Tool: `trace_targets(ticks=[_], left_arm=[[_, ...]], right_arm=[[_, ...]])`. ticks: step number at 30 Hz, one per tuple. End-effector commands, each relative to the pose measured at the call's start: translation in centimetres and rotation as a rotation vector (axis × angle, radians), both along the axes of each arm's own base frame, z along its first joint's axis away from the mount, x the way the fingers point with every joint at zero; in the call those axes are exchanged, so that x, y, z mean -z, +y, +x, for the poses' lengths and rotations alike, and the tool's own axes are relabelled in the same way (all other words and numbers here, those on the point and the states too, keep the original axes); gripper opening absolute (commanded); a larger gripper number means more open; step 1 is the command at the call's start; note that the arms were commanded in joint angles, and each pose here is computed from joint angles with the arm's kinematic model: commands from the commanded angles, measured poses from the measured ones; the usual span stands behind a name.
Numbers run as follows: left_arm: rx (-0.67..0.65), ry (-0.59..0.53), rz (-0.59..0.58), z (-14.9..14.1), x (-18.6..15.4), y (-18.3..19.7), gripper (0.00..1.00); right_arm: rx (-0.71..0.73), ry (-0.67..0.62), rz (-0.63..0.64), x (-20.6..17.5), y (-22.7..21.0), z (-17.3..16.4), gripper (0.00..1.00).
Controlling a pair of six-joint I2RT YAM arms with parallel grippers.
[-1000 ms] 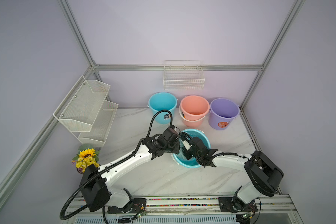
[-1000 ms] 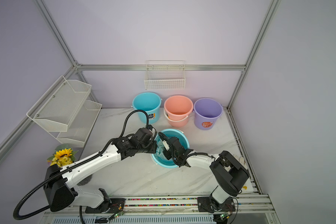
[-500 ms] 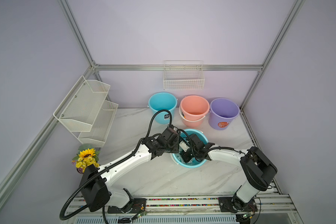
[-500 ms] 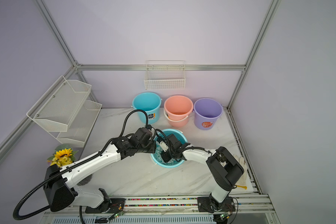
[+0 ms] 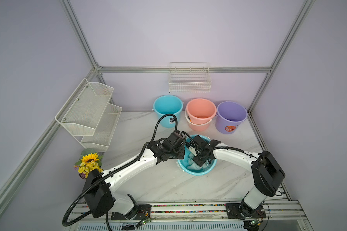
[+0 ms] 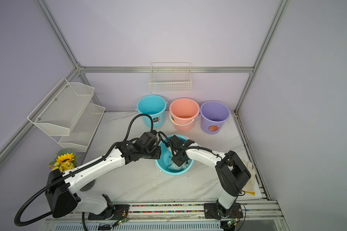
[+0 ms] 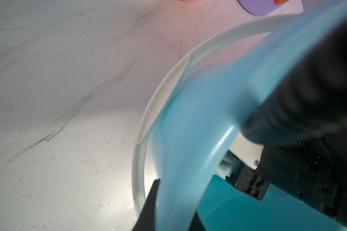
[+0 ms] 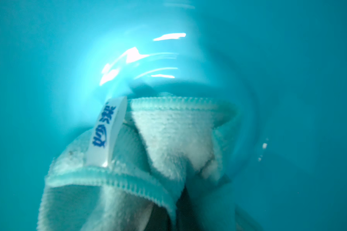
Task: Wipe the inside of the bucket with a cloth
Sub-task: Wipe the dirt from the inside of the bucket.
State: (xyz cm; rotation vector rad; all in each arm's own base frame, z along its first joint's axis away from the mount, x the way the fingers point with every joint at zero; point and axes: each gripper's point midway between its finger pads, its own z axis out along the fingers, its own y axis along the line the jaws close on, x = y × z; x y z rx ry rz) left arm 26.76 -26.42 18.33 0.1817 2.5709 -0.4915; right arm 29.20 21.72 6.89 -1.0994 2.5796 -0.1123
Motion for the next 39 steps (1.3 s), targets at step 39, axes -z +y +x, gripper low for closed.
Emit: trace_targets(ticks=[39], left_arm=[[0.091,-0.011,-0.063,-0.3,-2.0,-2.1,0.0]], right_arm=[[-0.157,0.169,0.64,-1.8,9.8,-4.0,0.0]])
